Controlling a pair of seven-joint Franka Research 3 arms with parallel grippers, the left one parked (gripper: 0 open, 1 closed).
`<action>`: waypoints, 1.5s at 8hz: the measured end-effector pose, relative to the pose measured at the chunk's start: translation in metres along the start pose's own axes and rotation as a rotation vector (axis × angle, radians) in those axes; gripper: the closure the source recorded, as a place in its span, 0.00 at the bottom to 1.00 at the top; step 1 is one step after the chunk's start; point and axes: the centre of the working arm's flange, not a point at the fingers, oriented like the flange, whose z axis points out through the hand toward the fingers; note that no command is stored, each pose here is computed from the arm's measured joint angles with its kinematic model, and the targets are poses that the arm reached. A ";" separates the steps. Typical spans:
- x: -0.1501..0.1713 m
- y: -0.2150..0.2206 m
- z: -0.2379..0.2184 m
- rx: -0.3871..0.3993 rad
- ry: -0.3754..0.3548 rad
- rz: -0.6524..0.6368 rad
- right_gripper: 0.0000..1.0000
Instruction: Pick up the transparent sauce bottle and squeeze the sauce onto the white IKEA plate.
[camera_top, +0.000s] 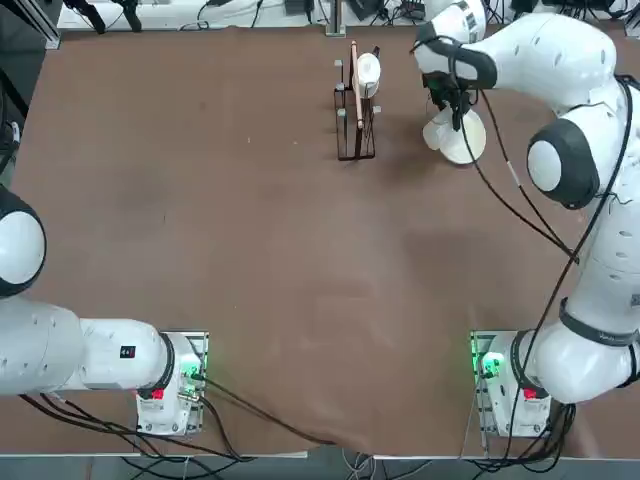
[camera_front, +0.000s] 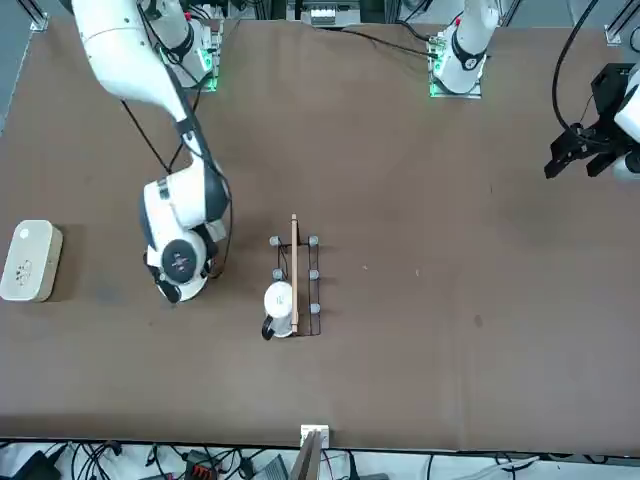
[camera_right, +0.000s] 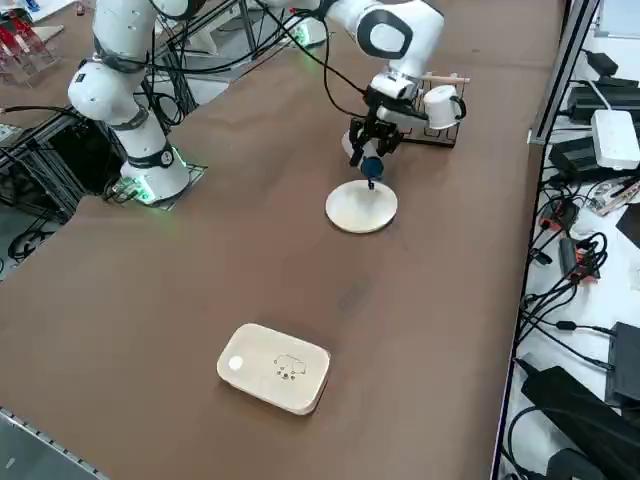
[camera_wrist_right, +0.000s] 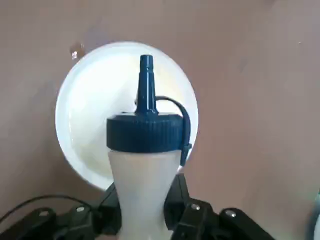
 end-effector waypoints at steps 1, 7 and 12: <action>-0.004 -0.001 -0.003 -0.015 0.084 0.057 0.62; -0.041 0.007 -0.013 -0.142 0.521 0.340 0.62; 0.037 0.062 0.102 -0.426 0.681 0.814 0.62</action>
